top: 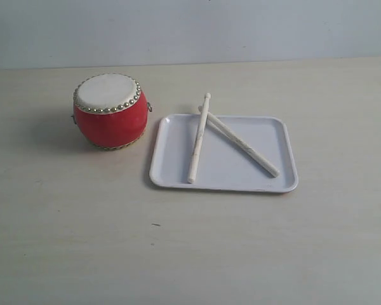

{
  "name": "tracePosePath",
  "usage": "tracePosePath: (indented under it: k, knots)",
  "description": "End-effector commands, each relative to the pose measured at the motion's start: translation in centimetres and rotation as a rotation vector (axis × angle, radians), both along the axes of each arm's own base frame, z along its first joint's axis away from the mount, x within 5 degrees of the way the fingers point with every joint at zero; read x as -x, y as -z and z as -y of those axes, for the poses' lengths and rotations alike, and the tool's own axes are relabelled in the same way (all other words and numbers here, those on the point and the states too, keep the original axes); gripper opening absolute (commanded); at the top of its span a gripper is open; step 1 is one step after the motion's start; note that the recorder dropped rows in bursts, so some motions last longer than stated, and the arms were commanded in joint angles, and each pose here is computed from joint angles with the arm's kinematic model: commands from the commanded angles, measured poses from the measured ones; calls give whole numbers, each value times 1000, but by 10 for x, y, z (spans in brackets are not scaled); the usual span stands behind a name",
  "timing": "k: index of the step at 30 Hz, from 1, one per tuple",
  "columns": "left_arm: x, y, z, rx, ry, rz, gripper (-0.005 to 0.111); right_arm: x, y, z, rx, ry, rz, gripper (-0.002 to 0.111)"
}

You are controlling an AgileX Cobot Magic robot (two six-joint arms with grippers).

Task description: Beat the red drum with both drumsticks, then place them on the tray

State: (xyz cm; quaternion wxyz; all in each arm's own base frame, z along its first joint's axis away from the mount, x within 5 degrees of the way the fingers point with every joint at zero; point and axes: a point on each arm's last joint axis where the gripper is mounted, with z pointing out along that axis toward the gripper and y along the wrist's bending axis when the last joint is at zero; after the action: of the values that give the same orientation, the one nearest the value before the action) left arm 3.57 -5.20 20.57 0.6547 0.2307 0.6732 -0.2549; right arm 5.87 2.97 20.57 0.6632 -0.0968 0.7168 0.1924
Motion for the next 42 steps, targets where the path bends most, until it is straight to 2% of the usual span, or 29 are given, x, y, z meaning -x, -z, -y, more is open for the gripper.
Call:
tracePosePath:
  k: [1, 8, 10, 13, 14, 17, 22, 25, 29, 34, 38, 42]
  knots:
    - [-3, -1, -4, 51, -53, -12, 0, 0, 1, 0, -7, 3, -2, 0]
    - [-3, -1, -4, 123, -51, -59, 0, 0, 1, 0, -7, 3, -2, 0]
    - [-6, 2, -8, 189, -104, -148, 0, 0, 1, 0, -7, 3, -2, 0]
    - [-10, 12, -17, 197, -237, -275, 0, 0, 1, 0, -7, 3, -2, 0]
    - [-12, 14, -20, 255, -281, -332, 0, 0, 1, 0, -7, 3, -2, 0]
    - [-16, 12, -29, 364, -393, -344, 0, 0, 1, 0, -7, 3, -2, 0]
    - [-17, 9, -34, 224, -429, -211, 0, 0, 1, 0, -7, 3, -2, 0]
    - [-17, 11, -33, 180, -423, -211, 0, 0, 1, 0, -7, 3, -2, 0]
    - [-17, 18, -36, 62, -456, -236, 0, 0, 1, 0, -7, 3, -2, 0]
    - [-18, 24, -46, 86, -571, -311, 0, 0, 1, 0, -7, 3, -2, 0]
    - [-17, 24, -45, -53, -541, -252, 0, 0, 1, 0, -7, 3, -2, 0]
    - [-17, 24, -43, -66, -520, -251, 0, 0, 1, 0, -7, 3, -2, 0]
